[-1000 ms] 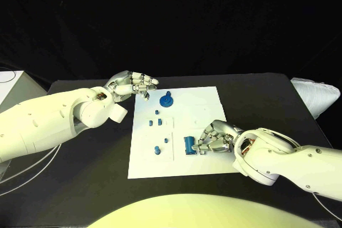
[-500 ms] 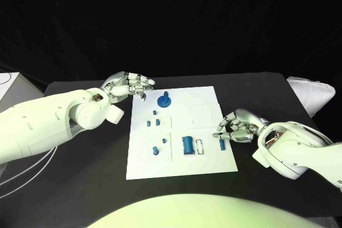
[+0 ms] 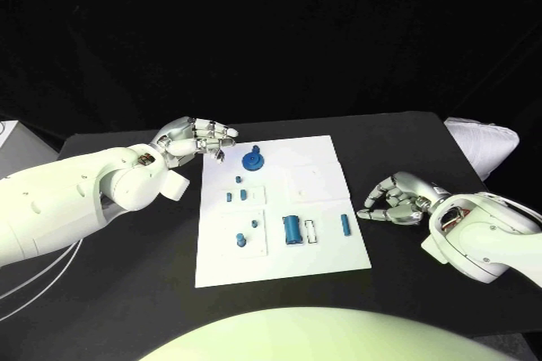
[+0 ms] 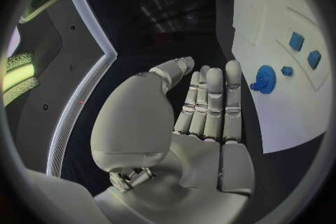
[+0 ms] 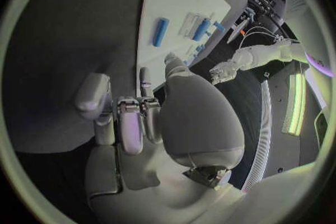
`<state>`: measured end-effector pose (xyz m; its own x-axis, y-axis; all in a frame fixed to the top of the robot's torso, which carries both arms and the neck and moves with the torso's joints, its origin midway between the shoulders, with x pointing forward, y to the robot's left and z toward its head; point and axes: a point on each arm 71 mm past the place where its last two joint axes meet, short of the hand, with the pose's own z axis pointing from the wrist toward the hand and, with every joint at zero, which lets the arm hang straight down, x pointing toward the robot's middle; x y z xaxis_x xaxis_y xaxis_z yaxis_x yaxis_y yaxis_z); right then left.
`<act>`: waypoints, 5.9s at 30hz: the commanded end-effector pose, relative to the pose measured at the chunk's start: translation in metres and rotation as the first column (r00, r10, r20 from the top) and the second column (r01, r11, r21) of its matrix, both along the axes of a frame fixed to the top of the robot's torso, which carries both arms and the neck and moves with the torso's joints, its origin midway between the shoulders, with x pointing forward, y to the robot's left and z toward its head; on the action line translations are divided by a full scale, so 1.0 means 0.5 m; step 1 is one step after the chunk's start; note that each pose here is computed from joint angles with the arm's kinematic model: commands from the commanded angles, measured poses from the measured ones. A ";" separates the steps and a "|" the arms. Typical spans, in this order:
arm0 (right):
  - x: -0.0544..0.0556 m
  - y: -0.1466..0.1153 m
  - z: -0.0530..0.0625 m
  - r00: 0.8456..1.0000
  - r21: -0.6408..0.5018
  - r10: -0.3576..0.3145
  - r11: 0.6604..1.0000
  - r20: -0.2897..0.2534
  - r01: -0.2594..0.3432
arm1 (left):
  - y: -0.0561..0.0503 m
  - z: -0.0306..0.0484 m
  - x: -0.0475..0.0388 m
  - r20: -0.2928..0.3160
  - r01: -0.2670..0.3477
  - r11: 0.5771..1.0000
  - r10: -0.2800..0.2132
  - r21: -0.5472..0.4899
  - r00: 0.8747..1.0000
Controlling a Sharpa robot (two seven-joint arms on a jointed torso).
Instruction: Assemble the parts on the task board
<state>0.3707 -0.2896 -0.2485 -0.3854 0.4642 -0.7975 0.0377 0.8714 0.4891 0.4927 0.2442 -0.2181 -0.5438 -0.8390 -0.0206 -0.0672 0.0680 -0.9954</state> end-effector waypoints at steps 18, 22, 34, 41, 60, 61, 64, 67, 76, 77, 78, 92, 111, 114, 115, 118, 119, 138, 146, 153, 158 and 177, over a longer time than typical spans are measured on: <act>-0.022 0.066 -0.059 0.997 -0.045 0.053 0.997 -0.059 -0.056 | -0.005 0.000 -0.002 -0.003 0.010 1.000 -0.010 -0.016 1.000; -0.020 0.072 -0.064 0.996 -0.050 0.053 0.997 -0.065 -0.056 | -0.004 0.000 -0.002 -0.004 0.010 1.000 -0.010 -0.016 1.000; -0.013 0.087 -0.083 0.993 -0.140 0.099 0.984 -0.062 -0.107 | 0.000 0.000 -0.003 -0.005 0.008 1.000 -0.008 -0.015 1.000; -0.011 0.104 -0.099 0.989 -0.207 0.142 0.967 -0.047 -0.149 | 0.001 0.001 -0.004 -0.006 0.009 1.000 -0.009 -0.015 1.000; -0.020 0.123 -0.106 0.982 -0.252 0.178 0.950 -0.054 -0.186 | 0.002 0.000 -0.004 -0.009 0.010 1.000 -0.010 -0.013 1.000; -0.020 0.124 -0.105 0.983 -0.246 0.176 0.952 -0.051 -0.183 | 0.002 0.000 -0.004 -0.009 0.010 1.000 -0.010 -0.013 1.000; -0.022 0.125 -0.101 0.986 -0.221 0.165 0.961 -0.040 -0.169 | 0.002 0.000 -0.004 -0.009 0.009 1.000 -0.010 -0.013 1.000; -0.025 0.128 -0.095 0.987 -0.195 0.157 0.968 -0.028 -0.159 | 0.002 0.000 -0.004 -0.009 0.009 1.000 -0.010 -0.013 1.000; -0.027 0.141 -0.063 0.990 -0.115 0.138 0.984 0.013 -0.135 | 0.002 0.000 -0.004 -0.009 0.009 1.000 -0.009 -0.013 1.000; -0.027 0.143 -0.058 0.991 -0.105 0.136 0.985 0.017 -0.133 | 0.002 0.000 -0.004 -0.009 0.009 1.000 -0.009 -0.013 1.000; -0.027 0.145 -0.054 0.991 -0.096 0.134 0.987 0.021 -0.131 | 0.002 0.000 -0.004 -0.009 0.009 1.000 -0.009 -0.013 1.000; -0.031 0.180 -0.040 0.993 -0.002 0.118 0.993 -0.018 -0.118 | 0.001 0.000 -0.005 -0.010 0.011 1.000 -0.011 -0.013 1.000; -0.024 0.214 -0.073 0.988 0.018 0.098 0.995 -0.115 -0.097 | 0.001 0.000 -0.006 -0.015 0.014 1.000 -0.014 -0.012 1.000; -0.023 0.215 -0.074 0.988 0.015 0.099 0.995 -0.115 -0.098 | 0.001 0.000 -0.006 -0.015 0.014 1.000 -0.014 -0.011 1.000; -0.022 0.216 -0.075 0.988 0.014 0.099 0.995 -0.115 -0.098 | 0.001 0.000 -0.006 -0.015 0.014 1.000 -0.014 -0.011 1.000; -0.022 0.218 -0.076 0.988 0.013 0.102 0.995 -0.114 -0.101 | 0.001 0.000 -0.006 -0.015 0.015 1.000 -0.015 -0.012 1.000; -0.022 0.219 -0.076 0.988 0.013 0.103 0.995 -0.113 -0.102 | 0.001 0.000 -0.005 -0.015 0.015 1.000 -0.015 -0.012 1.000; -0.027 0.198 -0.068 0.988 0.038 0.129 0.991 -0.081 -0.127 | 0.004 -0.001 -0.005 -0.017 0.010 1.000 -0.010 -0.008 1.000; -0.033 0.186 -0.064 0.983 0.024 0.169 0.986 -0.075 -0.168 | 0.004 -0.001 -0.004 -0.018 0.011 1.000 -0.011 -0.008 1.000; -0.033 0.181 -0.070 0.978 -0.005 0.187 0.982 -0.092 -0.189 | 0.003 -0.002 -0.004 -0.018 0.012 1.000 -0.012 -0.009 1.000; -0.034 0.186 -0.078 0.976 -0.019 0.195 0.980 -0.096 -0.198 | 0.002 -0.002 -0.004 -0.018 0.014 1.000 -0.014 -0.009 1.000; -0.022 0.188 -0.091 0.985 -0.060 0.151 0.986 -0.088 -0.156 | 0.002 -0.003 -0.004 -0.020 0.015 1.000 -0.015 -0.010 1.000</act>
<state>0.3602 -0.1925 -0.2902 -0.5115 0.3608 -0.7799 -0.0729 0.8861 0.4578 0.4915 0.2477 -0.2201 -0.5431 -0.8395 -0.0155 -0.0848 0.0732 -0.9937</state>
